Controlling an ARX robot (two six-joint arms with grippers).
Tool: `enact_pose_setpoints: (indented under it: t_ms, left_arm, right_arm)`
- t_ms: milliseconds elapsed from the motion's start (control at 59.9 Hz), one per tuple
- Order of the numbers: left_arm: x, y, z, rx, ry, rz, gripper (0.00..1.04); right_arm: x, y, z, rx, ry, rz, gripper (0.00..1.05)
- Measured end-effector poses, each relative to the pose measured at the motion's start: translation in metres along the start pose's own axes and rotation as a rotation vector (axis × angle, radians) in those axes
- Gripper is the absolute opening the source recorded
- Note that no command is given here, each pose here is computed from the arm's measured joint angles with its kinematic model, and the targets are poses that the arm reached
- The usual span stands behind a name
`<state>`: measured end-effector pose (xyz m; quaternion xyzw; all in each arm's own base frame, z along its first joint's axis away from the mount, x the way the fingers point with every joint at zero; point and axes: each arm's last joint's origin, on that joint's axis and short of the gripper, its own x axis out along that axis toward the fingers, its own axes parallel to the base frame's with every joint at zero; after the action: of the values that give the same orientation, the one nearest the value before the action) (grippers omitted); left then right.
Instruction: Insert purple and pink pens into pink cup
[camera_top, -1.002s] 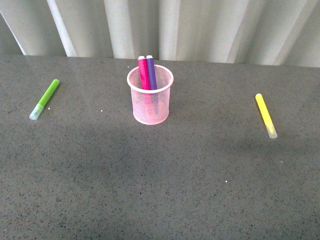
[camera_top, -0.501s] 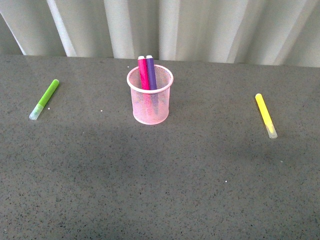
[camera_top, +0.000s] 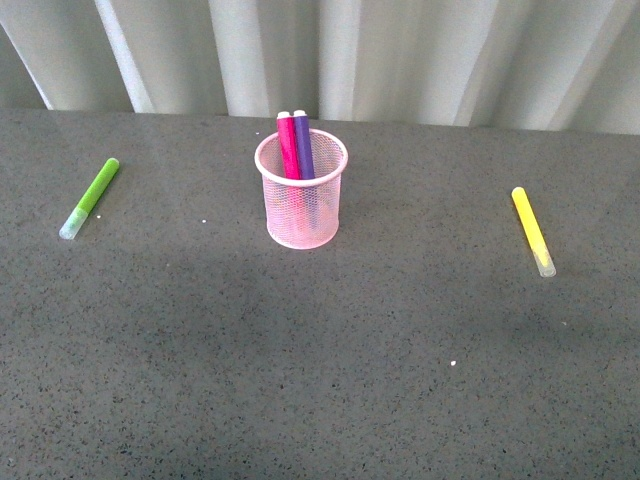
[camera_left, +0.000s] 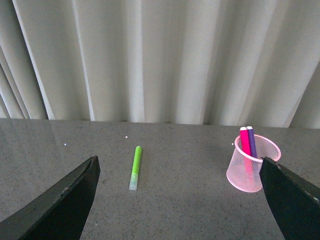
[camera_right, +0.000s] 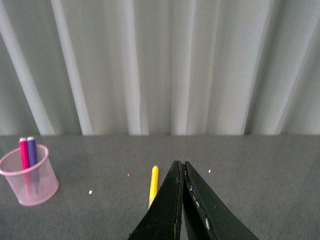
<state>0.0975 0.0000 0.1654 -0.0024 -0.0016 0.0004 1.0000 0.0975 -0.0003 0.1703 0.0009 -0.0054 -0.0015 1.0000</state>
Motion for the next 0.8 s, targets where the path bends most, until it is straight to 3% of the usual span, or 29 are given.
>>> enact_pose_setpoints:
  t_ms: [384,801]
  left_arm:
    - [0.0,0.0,0.0,0.0,0.0,0.0,0.98]
    - [0.0,0.0,0.0,0.0,0.0,0.0,0.98]
  right_arm:
    - [-0.0009,0.0,0.0005,-0.001,-0.008,0.0,0.06]
    - [-0.0009,0.0,0.0005,0.0,-0.008,0.001,0.76]
